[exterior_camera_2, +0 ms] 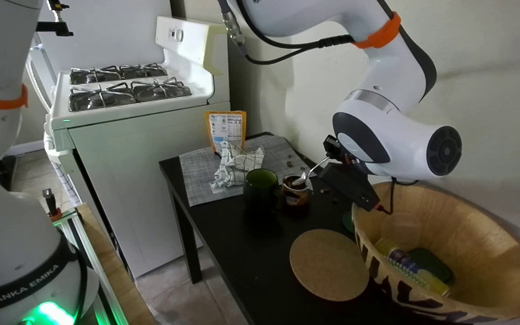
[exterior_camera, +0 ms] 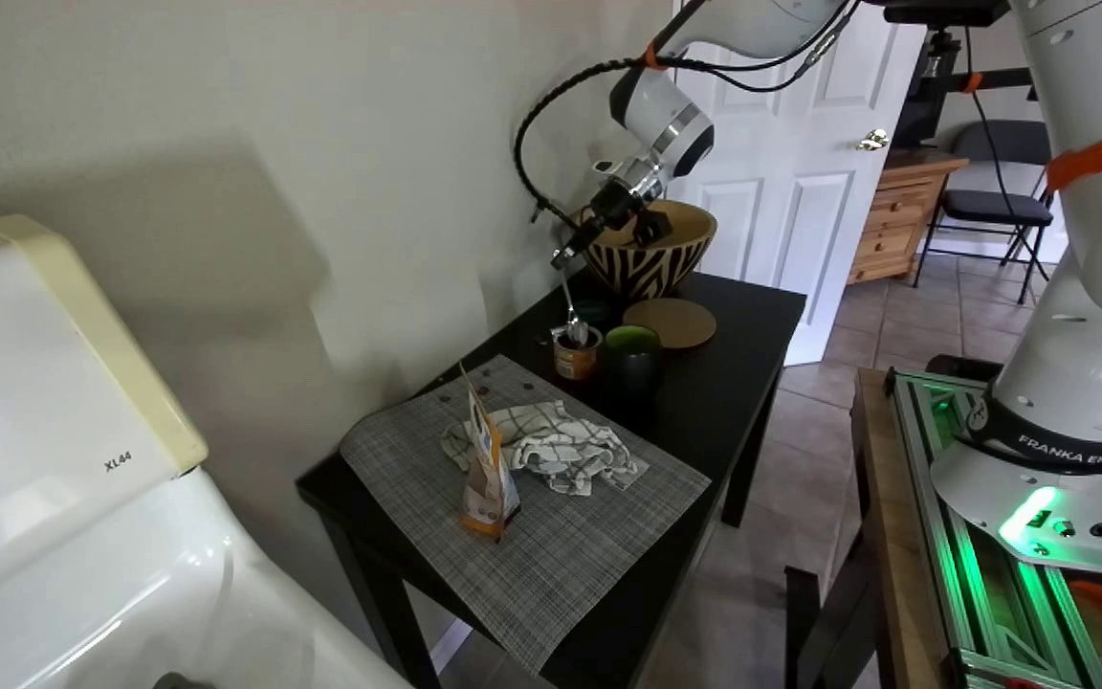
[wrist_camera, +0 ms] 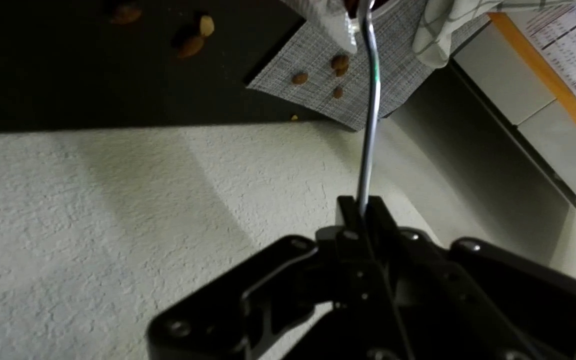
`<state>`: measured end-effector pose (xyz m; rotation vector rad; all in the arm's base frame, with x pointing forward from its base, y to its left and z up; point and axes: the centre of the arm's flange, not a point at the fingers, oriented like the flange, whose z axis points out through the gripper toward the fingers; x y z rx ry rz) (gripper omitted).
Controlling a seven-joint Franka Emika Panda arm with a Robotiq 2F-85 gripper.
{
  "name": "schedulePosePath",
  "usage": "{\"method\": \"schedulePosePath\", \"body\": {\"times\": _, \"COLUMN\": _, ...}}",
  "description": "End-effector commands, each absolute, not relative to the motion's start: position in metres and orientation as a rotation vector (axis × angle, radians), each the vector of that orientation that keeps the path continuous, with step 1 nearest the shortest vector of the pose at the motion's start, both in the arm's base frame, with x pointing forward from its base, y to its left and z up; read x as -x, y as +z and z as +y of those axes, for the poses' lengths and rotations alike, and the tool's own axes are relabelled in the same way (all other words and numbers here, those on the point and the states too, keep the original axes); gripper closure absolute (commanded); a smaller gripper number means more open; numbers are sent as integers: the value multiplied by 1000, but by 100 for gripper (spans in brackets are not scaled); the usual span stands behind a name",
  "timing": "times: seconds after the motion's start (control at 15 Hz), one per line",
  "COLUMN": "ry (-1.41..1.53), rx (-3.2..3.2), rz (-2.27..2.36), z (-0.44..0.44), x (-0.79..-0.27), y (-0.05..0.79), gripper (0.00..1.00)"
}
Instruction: Use the spoon to transfer a spoonful of contents from the can to the cup
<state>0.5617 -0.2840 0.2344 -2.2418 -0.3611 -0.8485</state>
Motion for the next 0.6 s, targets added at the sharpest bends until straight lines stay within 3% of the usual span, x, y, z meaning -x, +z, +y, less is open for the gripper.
{"method": "schedulePosePath", "body": {"times": 0.0, "ry": -826, "rx": 2250, "rz": -326, "z": -287, "x": -564, "y": 226, "gripper": 98}}
{"method": "schedulePosePath", "body": {"times": 0.47, "ry": -995, "rx": 2343, "rz": -388, "z": -254, "x": -528, "y": 277, "gripper": 98}}
{"method": "schedulePosePath", "body": {"times": 0.53, "ry": -926, "rx": 2324, "rz": -395, "z": -275, "x": -557, "y": 259, "gripper": 98}}
